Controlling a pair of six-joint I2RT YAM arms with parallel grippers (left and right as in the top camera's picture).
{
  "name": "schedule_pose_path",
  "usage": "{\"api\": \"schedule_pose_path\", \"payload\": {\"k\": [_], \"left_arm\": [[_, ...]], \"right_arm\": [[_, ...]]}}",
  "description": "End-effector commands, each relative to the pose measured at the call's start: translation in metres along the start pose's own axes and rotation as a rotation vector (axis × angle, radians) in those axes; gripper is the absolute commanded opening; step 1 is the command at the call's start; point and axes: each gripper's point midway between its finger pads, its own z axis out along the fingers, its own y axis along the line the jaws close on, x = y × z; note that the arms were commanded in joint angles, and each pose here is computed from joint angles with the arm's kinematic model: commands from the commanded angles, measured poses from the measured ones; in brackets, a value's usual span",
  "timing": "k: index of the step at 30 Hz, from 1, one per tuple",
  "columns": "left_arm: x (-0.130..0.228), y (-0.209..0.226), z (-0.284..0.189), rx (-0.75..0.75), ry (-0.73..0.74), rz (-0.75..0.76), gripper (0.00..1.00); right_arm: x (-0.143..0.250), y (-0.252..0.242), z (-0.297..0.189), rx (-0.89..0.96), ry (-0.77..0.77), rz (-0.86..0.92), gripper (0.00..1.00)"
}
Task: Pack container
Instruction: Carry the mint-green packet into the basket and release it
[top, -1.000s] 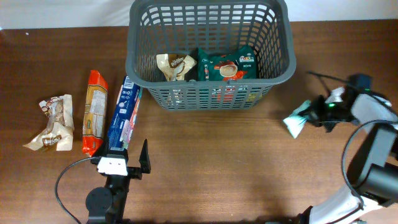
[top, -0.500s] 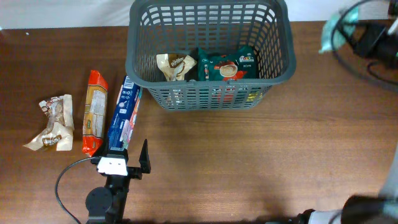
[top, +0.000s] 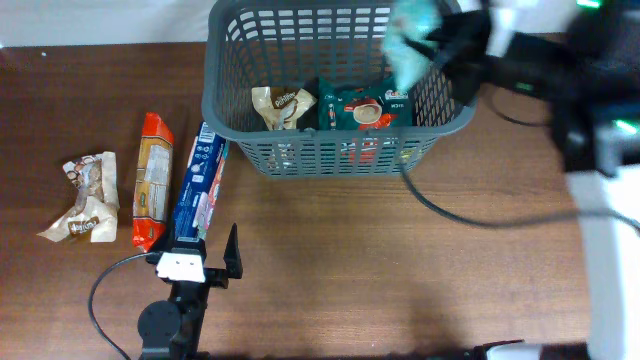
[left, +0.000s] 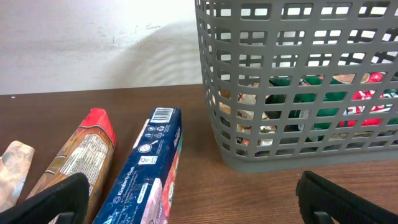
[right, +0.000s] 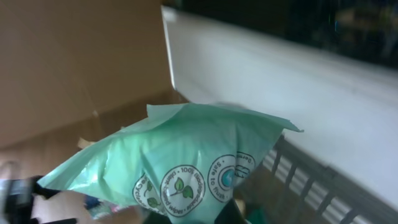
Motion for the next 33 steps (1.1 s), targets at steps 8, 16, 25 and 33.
{"api": "schedule_pose_path", "payload": {"k": [8, 16, 25, 33], "left_arm": [[0.001, -0.001, 0.000, 0.008, -0.003, -0.002, 0.99], [0.001, -0.001, 0.000, 0.008, -0.003, -0.002, 0.99], [0.001, -0.001, 0.000, 0.008, -0.002, -0.002, 0.99], [0.001, -0.001, 0.000, 0.008, -0.003, -0.002, 0.99]], "right_arm": [[0.084, -0.052, 0.115, 0.247, 0.232, -0.031, 0.04], [0.147, -0.037, 0.156, 0.109, 0.391, -0.195, 0.04], [0.178, -0.024, 0.176, -0.014, 0.443, -0.322, 0.04], [0.209, -0.026, 0.190, -0.041, 0.488, -0.263, 0.45]]}}
